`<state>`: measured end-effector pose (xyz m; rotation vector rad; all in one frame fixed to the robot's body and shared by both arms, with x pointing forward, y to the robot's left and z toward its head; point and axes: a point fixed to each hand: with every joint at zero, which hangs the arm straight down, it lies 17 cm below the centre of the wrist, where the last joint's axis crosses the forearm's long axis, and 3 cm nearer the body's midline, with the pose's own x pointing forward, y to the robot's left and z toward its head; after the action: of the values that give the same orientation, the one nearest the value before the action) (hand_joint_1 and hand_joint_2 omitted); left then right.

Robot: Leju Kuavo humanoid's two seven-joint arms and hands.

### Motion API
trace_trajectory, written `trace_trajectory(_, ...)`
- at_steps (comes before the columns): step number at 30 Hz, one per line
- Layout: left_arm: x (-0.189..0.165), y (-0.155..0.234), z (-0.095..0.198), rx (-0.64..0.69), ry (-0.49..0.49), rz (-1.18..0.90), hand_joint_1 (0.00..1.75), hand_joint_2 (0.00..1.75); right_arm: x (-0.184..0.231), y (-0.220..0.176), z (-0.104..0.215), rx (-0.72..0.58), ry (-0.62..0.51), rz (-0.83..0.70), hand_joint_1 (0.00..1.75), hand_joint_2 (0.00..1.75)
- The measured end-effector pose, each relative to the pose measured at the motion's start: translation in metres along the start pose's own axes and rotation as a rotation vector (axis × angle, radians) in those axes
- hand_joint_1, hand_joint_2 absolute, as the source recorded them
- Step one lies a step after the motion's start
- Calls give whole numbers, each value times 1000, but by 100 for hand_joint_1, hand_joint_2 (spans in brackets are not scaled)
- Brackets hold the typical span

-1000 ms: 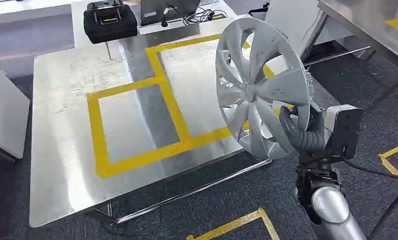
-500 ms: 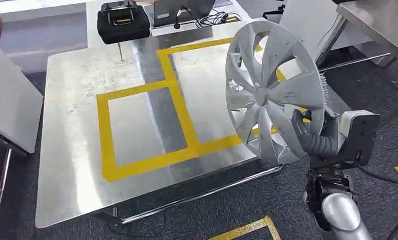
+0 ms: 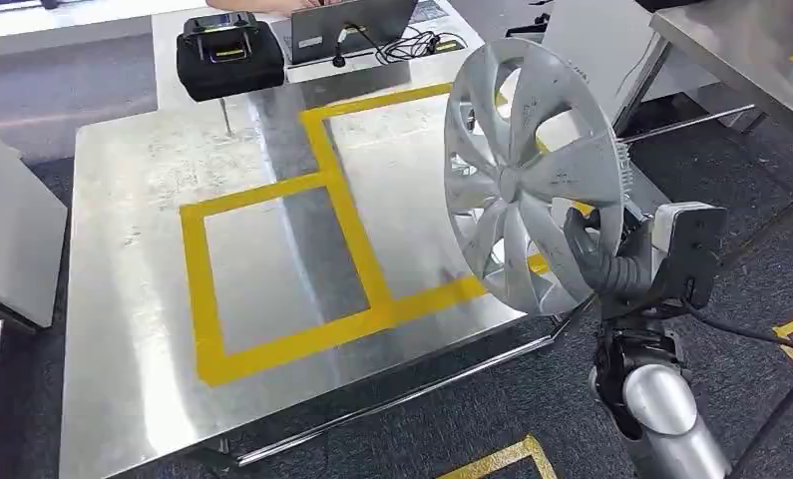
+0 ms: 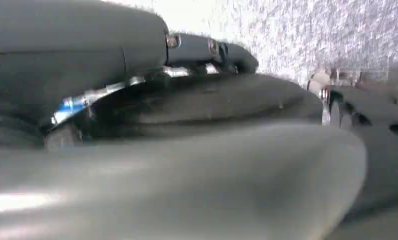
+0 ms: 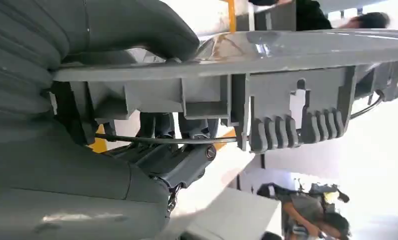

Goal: Take the parts from the cabinet and place them on the table.

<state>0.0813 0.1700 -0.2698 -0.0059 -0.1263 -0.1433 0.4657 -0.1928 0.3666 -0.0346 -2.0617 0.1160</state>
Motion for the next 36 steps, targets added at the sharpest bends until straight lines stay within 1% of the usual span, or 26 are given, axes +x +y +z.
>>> trace_trajectory(12,-1,-1,0,-4,2,1,0,0,-11,-8,-5,-20,32,-10,175,175)
trace_trajectory(16,-2,0,0,-1,3,-2,0,0,-28,-27,-6,-79,77,-20,175,175)
trace_trajectory(19,-2,1,0,-1,4,-5,0,0,-30,-46,-14,-137,74,45,175,175)
trace_trajectory(21,0,0,0,-7,6,-6,0,0,-29,-53,-19,-162,71,136,175,175)
trace_trajectory(23,0,-1,0,-10,14,-6,0,0,-24,-58,-25,-190,46,276,175,175)
trace_trajectory(24,-1,0,0,-9,15,-5,0,0,-15,-58,-30,-204,13,367,175,175)
trace_trajectory(27,-3,3,0,-1,26,-7,0,0,12,-50,-41,-246,-111,739,175,175)
trace_trajectory(28,-4,3,0,-1,29,-11,0,0,17,-40,-43,-240,-150,877,175,175)
trace_trajectory(30,-3,1,0,-4,30,-17,0,0,15,-21,-46,-206,-197,1089,175,175)
trace_trajectory(32,-3,1,0,-7,29,-25,0,0,12,-1,-50,-168,-236,1233,175,175)
trace_trajectory(34,-2,1,0,-7,28,-32,0,0,5,23,-52,-115,-271,1334,175,175)
trace_trajectory(36,-2,0,0,-10,27,-39,0,0,-10,49,-50,-29,-282,1387,175,175)
